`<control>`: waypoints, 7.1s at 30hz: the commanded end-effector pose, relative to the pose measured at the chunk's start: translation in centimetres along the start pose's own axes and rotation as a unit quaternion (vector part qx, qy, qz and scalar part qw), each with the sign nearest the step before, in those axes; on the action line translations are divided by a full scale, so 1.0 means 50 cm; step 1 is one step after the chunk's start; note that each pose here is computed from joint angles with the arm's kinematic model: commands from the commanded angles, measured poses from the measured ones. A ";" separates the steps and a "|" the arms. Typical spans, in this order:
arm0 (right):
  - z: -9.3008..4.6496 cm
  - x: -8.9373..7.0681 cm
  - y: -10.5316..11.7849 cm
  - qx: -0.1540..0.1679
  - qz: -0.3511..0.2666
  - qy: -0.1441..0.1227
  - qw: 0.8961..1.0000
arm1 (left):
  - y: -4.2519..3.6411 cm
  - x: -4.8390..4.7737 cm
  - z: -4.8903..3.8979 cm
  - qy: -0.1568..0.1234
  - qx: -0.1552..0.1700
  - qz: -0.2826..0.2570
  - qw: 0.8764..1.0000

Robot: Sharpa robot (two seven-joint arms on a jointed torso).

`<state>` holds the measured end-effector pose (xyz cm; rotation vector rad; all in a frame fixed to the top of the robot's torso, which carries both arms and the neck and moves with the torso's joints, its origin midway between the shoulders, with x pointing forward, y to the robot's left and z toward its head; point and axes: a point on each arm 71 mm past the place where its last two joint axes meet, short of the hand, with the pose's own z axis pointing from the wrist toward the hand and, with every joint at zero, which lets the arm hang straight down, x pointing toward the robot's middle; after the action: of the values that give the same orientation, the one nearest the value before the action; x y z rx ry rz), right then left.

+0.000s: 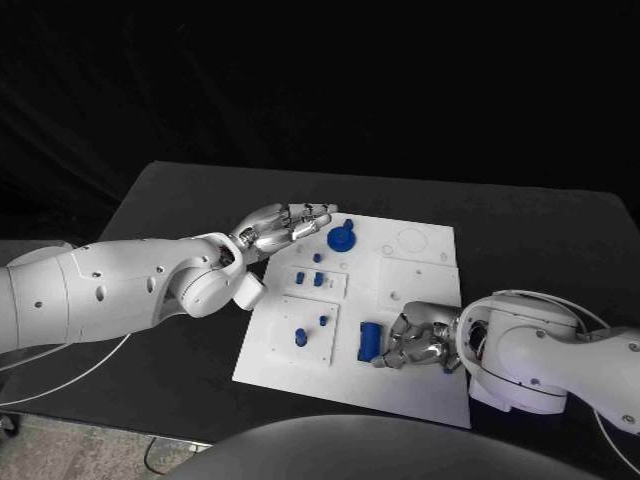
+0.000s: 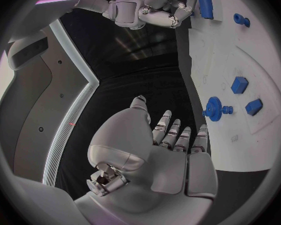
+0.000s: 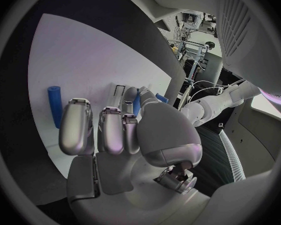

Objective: Assemble the parts on the task board

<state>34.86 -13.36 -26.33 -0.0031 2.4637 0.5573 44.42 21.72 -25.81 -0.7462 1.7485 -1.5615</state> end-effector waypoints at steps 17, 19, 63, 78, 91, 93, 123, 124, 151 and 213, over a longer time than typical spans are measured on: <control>-0.028 -0.012 -0.028 0.004 0.013 -0.017 1.000 | -0.001 0.001 -0.004 0.007 0.004 -0.007 1.000; -0.045 -0.031 -0.039 0.006 0.022 -0.028 0.999 | 0.000 0.000 -0.004 0.006 0.003 -0.006 1.000; -0.096 -0.077 -0.147 0.094 -0.088 -0.045 0.991 | 0.014 0.010 -0.020 -0.023 0.067 0.070 0.995; -0.067 -0.054 -0.148 0.097 -0.092 -0.036 0.990 | 0.018 0.013 -0.021 -0.008 0.053 0.060 0.997; -0.045 -0.036 -0.133 0.090 -0.122 -0.044 0.987 | 0.020 0.013 -0.022 -0.003 0.047 0.056 0.997; -0.043 -0.035 -0.128 0.087 -0.134 -0.051 0.986 | 0.020 0.013 -0.022 -0.003 0.047 0.055 0.997; -0.044 -0.003 -0.106 0.057 0.033 0.003 0.998 | 0.022 0.012 -0.023 -0.006 0.041 0.047 0.998; -0.044 0.000 -0.108 0.058 0.061 0.015 0.996 | 0.022 0.012 -0.023 -0.006 0.040 0.047 0.998; -0.041 0.013 -0.100 0.063 0.270 0.076 0.958 | 0.024 0.015 -0.020 0.000 0.033 0.041 0.999; -0.006 -0.002 -0.068 0.052 0.161 0.042 0.985 | 0.029 0.021 -0.016 0.013 0.020 0.034 0.999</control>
<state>35.32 -16.77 -27.40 0.4687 2.5802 0.5727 43.27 21.80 -27.29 -0.6470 1.7302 -1.5385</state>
